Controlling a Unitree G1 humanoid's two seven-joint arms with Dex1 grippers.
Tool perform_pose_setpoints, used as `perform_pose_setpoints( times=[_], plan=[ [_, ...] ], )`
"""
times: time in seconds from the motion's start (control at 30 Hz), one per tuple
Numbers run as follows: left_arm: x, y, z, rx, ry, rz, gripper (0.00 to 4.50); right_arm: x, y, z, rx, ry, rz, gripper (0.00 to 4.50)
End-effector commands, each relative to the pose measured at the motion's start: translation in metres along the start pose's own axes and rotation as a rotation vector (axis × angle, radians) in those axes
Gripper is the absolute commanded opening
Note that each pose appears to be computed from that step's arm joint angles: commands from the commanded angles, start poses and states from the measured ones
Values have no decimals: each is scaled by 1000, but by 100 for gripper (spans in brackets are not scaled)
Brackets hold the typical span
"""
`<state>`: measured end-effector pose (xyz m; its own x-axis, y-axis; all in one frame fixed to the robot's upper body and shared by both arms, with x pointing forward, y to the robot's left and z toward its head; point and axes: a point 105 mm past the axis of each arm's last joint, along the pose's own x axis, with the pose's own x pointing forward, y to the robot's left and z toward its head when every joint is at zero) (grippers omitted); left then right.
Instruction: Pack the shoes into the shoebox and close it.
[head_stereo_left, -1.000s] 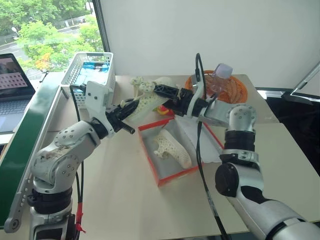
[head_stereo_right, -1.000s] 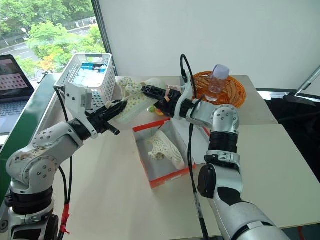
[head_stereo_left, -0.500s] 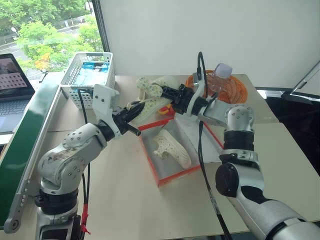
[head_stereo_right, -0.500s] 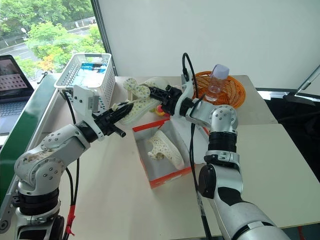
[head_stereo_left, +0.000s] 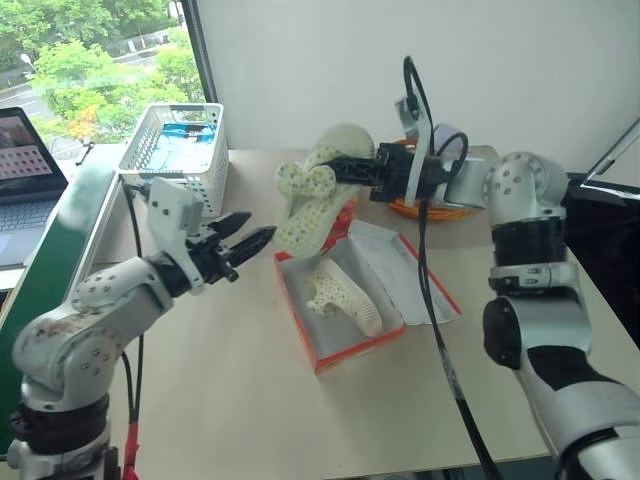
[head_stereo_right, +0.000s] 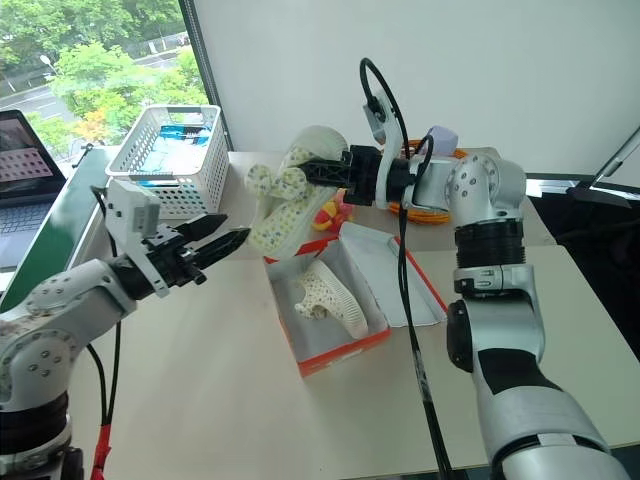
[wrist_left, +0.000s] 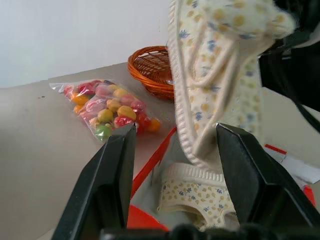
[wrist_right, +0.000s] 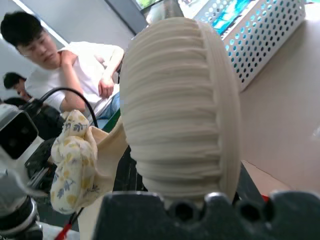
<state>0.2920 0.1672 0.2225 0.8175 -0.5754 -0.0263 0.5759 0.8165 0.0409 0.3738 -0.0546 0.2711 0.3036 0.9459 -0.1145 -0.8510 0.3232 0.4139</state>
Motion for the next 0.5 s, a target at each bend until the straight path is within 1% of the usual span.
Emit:
perform_pose_setpoints(
  times=[0.03,0.13,0.23,0.4,0.5],
  plan=[
    [-17,27,9,53,-26,129,265,1,13,-2,-128,108,120,40],
    [-24,31,7,57,-19,157,265,4,13,-16,-151,205,185,40],
    [-30,26,-1,65,9,158,265,9,4,-33,-158,290,211,40],
    [-38,17,-10,78,41,156,265,19,-6,-55,-188,407,247,40],
    [-42,13,-13,81,52,156,265,22,-10,-62,-210,455,268,40]
  ],
)
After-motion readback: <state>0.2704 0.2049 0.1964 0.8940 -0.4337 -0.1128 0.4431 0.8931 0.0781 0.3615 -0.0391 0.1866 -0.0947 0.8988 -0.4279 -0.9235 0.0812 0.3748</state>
